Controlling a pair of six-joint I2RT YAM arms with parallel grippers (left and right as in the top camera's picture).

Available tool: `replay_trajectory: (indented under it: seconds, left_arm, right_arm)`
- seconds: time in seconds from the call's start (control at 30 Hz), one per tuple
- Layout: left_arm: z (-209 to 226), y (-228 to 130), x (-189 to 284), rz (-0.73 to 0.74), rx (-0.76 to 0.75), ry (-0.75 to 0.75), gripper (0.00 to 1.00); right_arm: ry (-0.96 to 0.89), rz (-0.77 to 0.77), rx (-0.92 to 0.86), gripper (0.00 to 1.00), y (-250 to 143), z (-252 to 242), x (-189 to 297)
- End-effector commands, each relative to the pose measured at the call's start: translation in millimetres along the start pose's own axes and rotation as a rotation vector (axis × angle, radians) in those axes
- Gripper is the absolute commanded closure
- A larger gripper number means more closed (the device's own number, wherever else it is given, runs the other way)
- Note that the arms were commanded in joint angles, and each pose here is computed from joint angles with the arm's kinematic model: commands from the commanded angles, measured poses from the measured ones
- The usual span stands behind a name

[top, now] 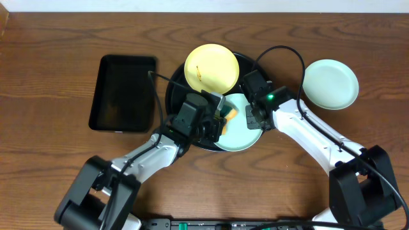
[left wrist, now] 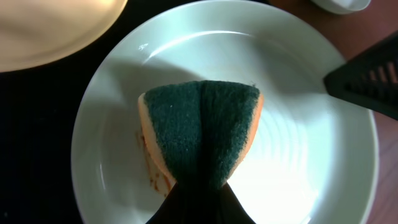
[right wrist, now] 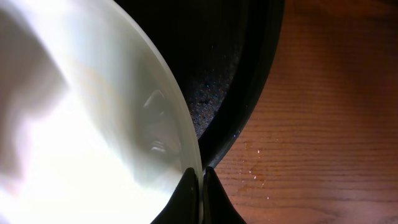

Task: Clean dirty plates on tray and stack at the side
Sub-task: 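Scrub the held pale blue plate with the sponge in left gripper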

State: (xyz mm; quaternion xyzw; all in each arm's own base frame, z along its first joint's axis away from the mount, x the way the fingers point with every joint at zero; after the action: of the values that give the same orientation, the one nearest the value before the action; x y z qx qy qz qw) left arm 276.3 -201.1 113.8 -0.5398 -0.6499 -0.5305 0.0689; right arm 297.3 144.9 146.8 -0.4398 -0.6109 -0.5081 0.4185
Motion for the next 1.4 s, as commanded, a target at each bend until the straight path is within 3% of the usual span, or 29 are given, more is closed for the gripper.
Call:
replay_trajectory:
  seconds: [0.0,1.37]
  left_arm:
    - [1,4,-8,-0.002,-0.023,0.007,0.92]
    - [15,-11,-28,0.022,-0.013,0.038,0.92]
  right_arm:
    - [-0.003,0.009,-0.003,0.99,1,2,-2]
    - [-0.002,0.008,-0.003,0.99,1,2,-2]
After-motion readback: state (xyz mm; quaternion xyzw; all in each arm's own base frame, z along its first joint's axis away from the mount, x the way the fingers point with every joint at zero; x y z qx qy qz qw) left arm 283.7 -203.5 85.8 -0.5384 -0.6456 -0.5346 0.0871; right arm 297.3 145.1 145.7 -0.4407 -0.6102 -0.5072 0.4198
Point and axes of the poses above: each gripper's point midway between its finger pads, its own x axis back along the fingers, its own z axis along the line the jaws close on, y = z × x, the point moved 9 cm from there along x, back along the fingers, and after that the axes turned 2 degrees about x, right-handed, at the moved point
